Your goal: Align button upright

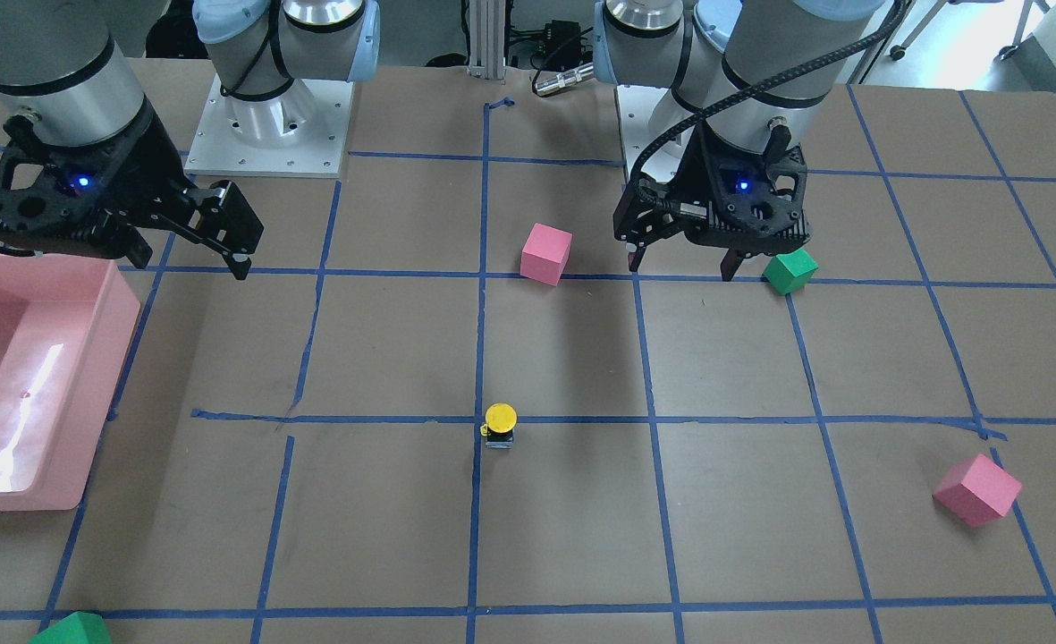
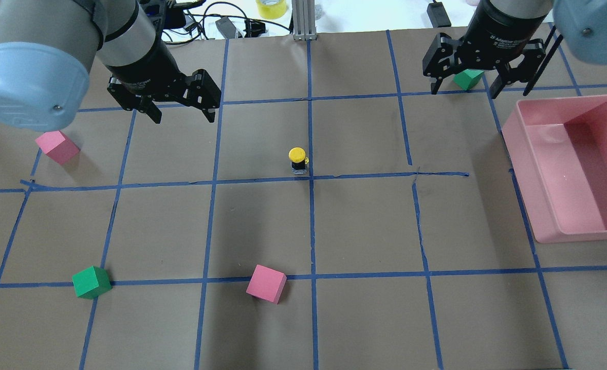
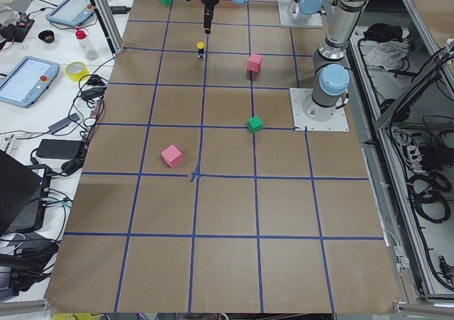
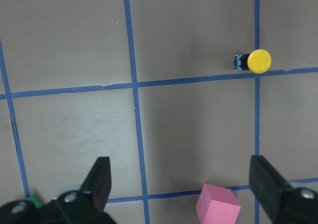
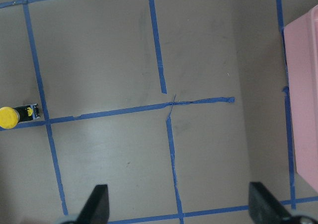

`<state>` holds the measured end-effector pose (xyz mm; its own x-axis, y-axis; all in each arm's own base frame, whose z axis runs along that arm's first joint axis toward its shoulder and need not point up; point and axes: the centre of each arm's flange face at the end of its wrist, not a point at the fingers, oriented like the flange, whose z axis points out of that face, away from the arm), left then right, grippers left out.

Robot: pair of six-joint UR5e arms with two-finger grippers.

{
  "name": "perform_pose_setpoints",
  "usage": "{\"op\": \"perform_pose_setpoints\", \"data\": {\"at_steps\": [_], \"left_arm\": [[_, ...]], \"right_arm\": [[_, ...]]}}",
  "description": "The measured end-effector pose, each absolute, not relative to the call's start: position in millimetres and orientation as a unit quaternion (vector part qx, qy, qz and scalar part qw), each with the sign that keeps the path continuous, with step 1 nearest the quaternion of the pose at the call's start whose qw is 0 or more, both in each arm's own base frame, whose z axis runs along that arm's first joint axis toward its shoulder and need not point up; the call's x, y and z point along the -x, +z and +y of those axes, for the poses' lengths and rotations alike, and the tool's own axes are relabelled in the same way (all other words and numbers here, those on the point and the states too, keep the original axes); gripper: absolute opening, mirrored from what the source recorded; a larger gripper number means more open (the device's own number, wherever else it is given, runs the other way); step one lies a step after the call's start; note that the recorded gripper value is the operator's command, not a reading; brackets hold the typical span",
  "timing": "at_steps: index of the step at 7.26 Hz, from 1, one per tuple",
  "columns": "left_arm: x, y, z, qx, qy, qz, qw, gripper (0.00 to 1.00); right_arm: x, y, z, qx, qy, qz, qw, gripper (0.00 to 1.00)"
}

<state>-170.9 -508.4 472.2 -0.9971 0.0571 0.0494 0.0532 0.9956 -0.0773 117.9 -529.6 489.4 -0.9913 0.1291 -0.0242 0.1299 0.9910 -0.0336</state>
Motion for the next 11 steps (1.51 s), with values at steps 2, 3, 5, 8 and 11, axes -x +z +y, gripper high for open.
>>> {"op": "perform_pose_setpoints", "data": {"at_steps": [2, 3, 5, 8, 11], "left_arm": [[169.5, 474.5, -506.7, 0.027, 0.038, -0.999, 0.024, 1.00], [169.3, 476.0, -505.6, 0.027, 0.039, -0.999, 0.024, 1.00], [168.9, 477.2, -504.9, 0.026, 0.040, -0.999, 0.024, 1.00], [168.9, 478.2, -504.3, 0.026, 0.041, -0.999, 0.024, 1.00], [168.9, 478.7, -504.0, 0.026, 0.041, -0.999, 0.023, 1.00]], "right_arm": [[-117.4, 485.5, -532.2, -0.060, -0.014, 0.998, 0.012, 1.00], [-120.1, 481.1, -537.2, -0.058, -0.016, 0.998, 0.014, 1.00], [-150.3, 462.8, -553.1, -0.046, -0.032, 0.998, 0.017, 1.00], [-199.0, 433.2, -567.2, -0.058, -0.044, 0.997, 0.022, 1.00], [-195.3, 435.0, -563.7, -0.051, -0.030, 0.998, 0.011, 1.00]]}}
